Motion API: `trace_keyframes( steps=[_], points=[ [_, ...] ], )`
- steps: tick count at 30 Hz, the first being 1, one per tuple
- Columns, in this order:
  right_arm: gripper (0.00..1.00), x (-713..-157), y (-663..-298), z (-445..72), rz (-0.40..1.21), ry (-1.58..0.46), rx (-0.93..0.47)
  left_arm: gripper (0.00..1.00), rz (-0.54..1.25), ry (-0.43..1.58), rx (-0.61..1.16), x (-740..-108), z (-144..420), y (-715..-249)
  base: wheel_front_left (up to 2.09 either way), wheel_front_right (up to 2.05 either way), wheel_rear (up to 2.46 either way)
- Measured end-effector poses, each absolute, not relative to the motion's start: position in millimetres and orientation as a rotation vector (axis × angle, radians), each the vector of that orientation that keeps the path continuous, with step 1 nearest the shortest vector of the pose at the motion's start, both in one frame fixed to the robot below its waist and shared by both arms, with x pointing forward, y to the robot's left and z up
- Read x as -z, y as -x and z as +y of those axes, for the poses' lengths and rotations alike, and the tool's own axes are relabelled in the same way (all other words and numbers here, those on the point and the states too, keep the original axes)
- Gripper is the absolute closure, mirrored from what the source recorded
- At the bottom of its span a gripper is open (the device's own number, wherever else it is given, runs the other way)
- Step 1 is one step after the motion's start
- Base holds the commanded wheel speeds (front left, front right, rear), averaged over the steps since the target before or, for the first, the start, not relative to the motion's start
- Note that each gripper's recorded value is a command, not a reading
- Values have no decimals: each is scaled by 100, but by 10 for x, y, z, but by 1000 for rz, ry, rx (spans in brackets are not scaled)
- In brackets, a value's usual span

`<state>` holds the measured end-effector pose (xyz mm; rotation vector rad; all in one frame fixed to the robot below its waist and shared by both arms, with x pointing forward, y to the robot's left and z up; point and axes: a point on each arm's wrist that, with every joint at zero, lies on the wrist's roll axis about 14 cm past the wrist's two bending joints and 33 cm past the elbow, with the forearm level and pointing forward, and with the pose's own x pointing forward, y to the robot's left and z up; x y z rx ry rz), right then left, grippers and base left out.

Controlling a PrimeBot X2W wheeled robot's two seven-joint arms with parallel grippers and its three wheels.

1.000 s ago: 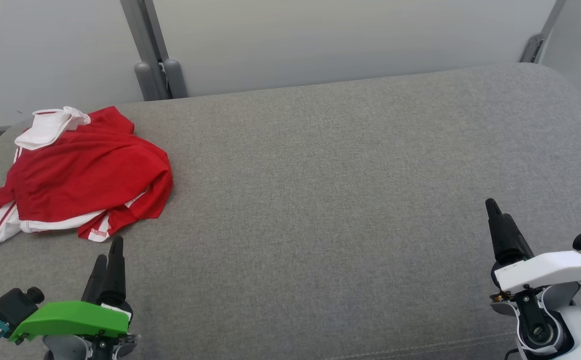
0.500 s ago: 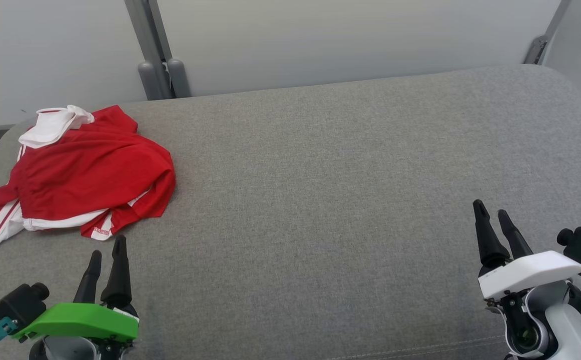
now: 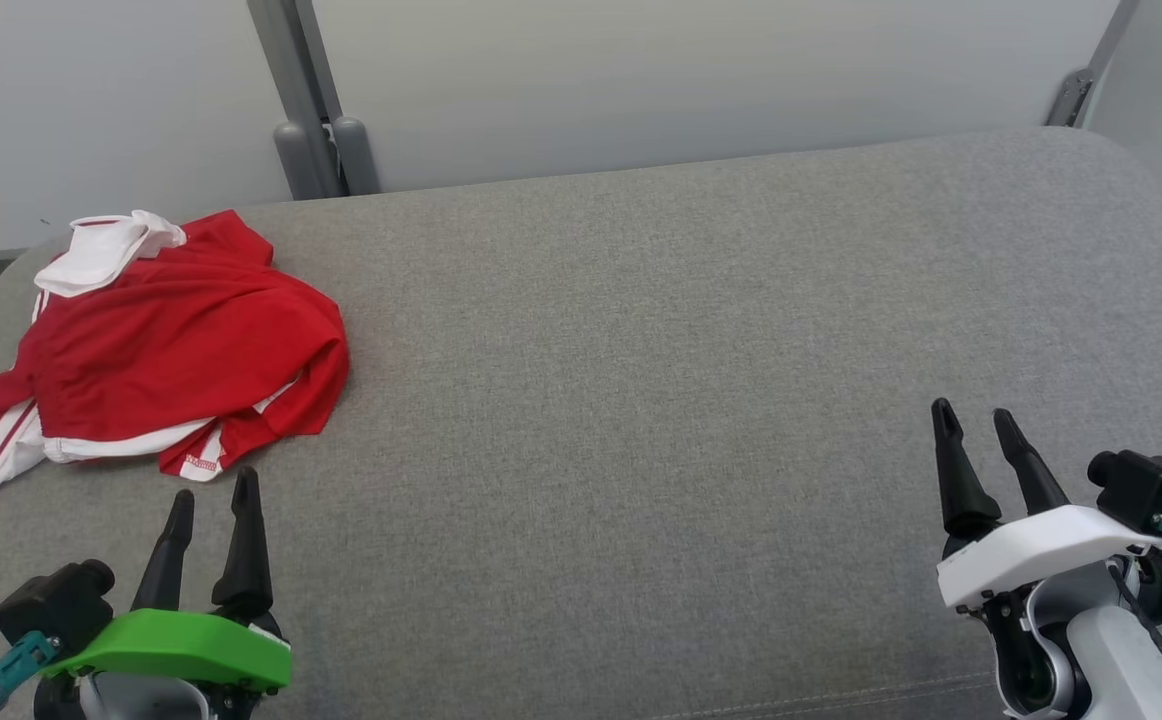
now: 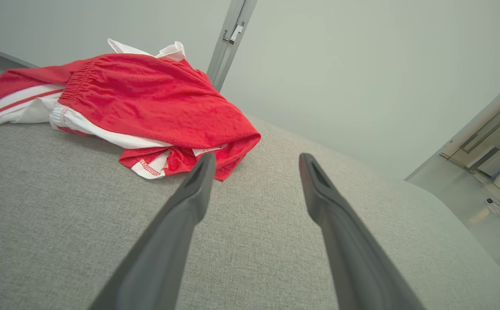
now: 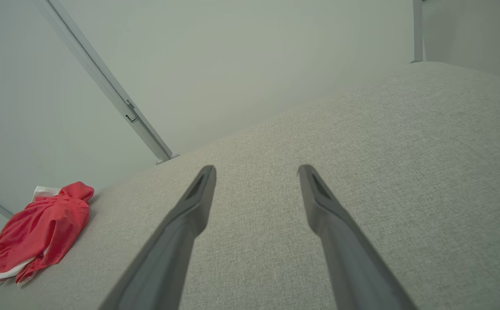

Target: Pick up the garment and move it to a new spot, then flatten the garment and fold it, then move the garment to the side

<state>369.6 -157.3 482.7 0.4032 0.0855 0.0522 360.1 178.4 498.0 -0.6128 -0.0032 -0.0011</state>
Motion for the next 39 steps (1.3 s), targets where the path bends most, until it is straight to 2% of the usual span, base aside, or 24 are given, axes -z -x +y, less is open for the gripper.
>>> trace_keyframes(
  steps=[30,39],
  points=[
    [0,-4959,-3682,-1646,-27,-58,-67,0,-63,222,-1,-5007,1892,-3543,0,0,0],
    [0,-4963,-3689,-1690,-32,-47,-57,0,-57,217,-7,-4984,1908,-3544,0,0,0]
  ],
)
